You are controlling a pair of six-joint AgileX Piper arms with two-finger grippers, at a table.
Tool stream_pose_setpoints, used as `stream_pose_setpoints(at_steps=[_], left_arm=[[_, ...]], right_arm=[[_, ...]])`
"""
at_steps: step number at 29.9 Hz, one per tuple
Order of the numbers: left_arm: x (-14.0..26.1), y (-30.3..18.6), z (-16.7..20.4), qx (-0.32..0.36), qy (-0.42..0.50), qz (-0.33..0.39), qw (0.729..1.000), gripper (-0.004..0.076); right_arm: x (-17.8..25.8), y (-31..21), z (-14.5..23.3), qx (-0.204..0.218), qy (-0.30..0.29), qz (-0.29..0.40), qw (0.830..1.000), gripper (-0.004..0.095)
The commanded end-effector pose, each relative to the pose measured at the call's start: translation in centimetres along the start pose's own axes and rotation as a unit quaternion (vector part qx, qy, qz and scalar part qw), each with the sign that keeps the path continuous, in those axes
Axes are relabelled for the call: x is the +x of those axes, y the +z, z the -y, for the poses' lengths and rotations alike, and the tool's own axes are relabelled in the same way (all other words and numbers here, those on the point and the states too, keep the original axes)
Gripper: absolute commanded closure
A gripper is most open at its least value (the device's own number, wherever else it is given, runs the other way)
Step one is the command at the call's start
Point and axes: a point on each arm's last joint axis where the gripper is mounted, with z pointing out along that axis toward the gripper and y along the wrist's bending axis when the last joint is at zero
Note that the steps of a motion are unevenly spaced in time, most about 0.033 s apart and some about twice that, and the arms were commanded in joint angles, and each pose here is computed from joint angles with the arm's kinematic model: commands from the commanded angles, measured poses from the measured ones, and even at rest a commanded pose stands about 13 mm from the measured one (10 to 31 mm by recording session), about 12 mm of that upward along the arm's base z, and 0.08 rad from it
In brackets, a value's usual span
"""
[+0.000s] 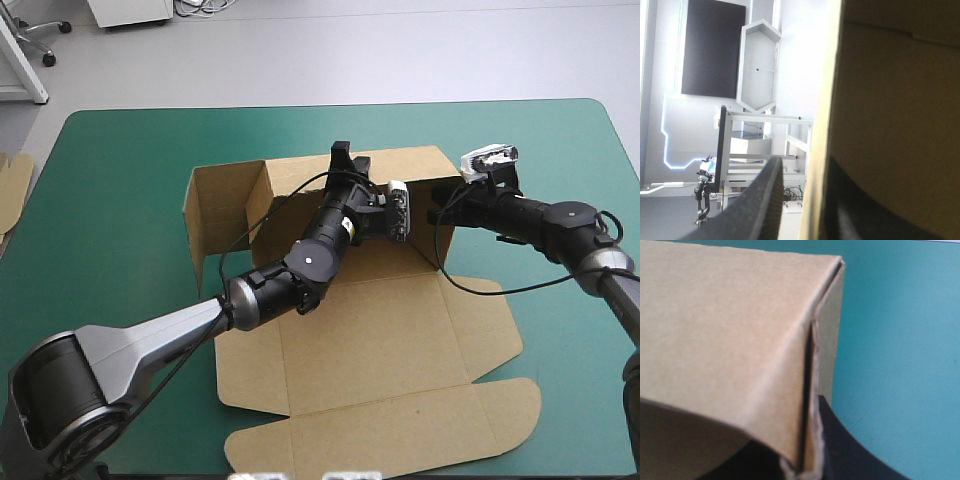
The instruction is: Fold the box
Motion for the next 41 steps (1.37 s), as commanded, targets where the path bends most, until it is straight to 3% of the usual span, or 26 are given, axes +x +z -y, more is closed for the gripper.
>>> stream_pose_setpoints(at_steps=[1,13,21,33,41], left_arm=[[-1.5,-2.8,-4.1,-0.055,-0.014,0.047,0.997,0.0463],[-3.7,-6.3,-5.2,-0.054,-0.054,0.084,0.993,0.0461],[-3.5,-11.0,-9.1,-0.096,-0.097,0.12,0.983,0.0464],[5.2,-13.1,-15.6,-0.204,-0.144,0.017,0.968,0.0475],[13.2,-13.3,-20.0,-0.286,-0.163,-0.106,0.938,0.0474]], right_arm=[[-0.4,-0.5,-2.6,-0.098,0.006,-0.008,0.995,0.0941],[-3.0,-1.1,-1.7,-0.037,0.013,-0.014,0.999,0.0941],[-3.2,-1.2,-1.1,-0.004,0.019,-0.029,0.999,0.0941],[-3.4,-1.5,-0.8,0.022,0.049,-0.051,0.997,0.0941],[-2.9,-1.6,-0.6,0.036,0.065,-0.077,0.994,0.0941]])
